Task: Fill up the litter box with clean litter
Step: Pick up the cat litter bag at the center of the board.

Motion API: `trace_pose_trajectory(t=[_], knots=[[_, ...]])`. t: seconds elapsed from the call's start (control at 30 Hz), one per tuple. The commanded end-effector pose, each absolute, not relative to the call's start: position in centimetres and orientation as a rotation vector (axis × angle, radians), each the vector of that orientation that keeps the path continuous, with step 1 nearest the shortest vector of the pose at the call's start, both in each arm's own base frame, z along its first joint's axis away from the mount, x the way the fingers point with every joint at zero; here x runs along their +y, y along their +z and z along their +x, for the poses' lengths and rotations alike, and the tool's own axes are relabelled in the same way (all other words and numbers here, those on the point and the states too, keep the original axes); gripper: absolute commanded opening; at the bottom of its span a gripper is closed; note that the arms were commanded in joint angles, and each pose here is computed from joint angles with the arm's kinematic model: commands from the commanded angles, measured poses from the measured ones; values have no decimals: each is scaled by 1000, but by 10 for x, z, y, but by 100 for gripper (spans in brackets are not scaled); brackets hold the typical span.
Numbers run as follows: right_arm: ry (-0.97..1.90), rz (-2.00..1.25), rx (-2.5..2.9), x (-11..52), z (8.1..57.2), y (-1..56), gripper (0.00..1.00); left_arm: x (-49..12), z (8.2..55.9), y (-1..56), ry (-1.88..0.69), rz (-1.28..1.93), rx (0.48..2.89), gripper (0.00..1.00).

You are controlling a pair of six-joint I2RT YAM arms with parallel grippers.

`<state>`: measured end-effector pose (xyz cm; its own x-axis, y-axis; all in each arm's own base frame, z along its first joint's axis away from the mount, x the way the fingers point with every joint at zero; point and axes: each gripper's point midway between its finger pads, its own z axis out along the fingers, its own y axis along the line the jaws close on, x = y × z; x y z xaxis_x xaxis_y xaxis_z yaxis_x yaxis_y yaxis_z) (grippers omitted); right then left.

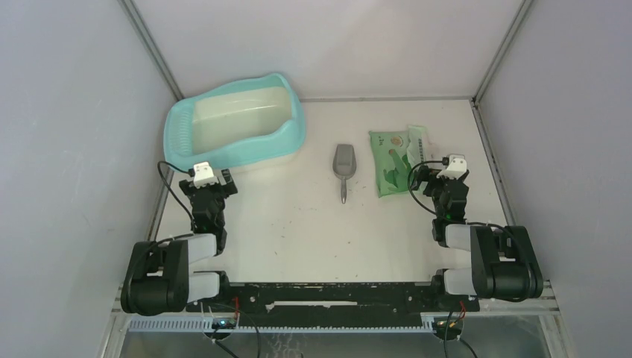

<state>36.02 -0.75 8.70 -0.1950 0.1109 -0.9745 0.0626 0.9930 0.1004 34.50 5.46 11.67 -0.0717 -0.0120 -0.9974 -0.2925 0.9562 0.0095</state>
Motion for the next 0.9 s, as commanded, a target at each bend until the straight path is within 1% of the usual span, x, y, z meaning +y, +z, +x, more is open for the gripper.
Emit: trace_pose_trajectory(t=[0.0, 0.63, 0.7, 0.77, 0.87], knots=[[52, 124, 1723, -7, 370, 102, 99, 55, 352, 135, 216, -250, 1566, 100], [54, 116, 1720, -5, 369, 103, 99, 55, 352, 135, 216, -250, 1565, 100], [-27, 213, 1697, -21, 369, 110, 99, 56, 351, 135, 218, -250, 1567, 100], [-133, 328, 1687, -30, 358, 124, 99, 56, 351, 136, 220, -252, 1560, 100], [-113, 378, 1689, -31, 346, 152, 99, 59, 348, 143, 234, -272, 1563, 100]])
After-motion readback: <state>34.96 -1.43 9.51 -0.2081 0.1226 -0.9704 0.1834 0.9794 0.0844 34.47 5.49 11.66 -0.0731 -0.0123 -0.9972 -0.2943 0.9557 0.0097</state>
